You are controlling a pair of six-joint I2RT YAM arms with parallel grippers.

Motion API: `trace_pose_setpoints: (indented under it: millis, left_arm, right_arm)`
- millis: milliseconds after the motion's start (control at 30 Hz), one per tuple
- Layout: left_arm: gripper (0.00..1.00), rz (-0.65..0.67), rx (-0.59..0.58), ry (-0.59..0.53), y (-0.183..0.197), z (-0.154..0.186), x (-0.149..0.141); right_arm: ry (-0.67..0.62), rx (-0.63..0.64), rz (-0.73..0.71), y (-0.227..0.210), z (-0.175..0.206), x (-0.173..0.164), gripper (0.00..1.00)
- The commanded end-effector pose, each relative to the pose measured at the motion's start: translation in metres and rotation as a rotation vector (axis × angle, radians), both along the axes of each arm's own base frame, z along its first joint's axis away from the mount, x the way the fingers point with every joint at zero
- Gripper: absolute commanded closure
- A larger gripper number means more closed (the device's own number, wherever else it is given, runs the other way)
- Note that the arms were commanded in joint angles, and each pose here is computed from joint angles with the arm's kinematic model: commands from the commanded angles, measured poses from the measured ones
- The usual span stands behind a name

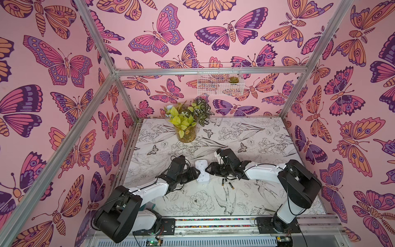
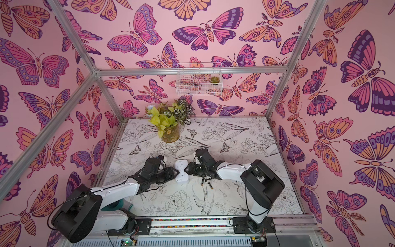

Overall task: Insert the battery into the alarm
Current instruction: Remove the cover from the alarm.

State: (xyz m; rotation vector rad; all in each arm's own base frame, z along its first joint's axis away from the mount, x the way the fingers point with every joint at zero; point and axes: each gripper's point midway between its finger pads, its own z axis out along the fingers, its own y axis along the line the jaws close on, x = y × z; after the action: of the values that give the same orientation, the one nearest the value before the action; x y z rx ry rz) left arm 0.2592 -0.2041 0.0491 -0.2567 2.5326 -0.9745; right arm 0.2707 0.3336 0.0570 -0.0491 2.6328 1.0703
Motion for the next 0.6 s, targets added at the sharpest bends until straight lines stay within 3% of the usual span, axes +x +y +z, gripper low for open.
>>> trace_pose_setpoints:
  millis: [0,567]
  left_arm:
    - [0.41,-0.013,-0.019,-0.001,-0.004,-0.001,0.003]
    - [0.46,-0.015,0.000,0.038,-0.001,-0.015,-0.005]
  right_arm:
    - [-0.016,0.034,-0.006,0.010,0.008,0.009,0.44]
    - [-0.005,0.020,-0.027,0.013,-0.004,0.017,0.55]
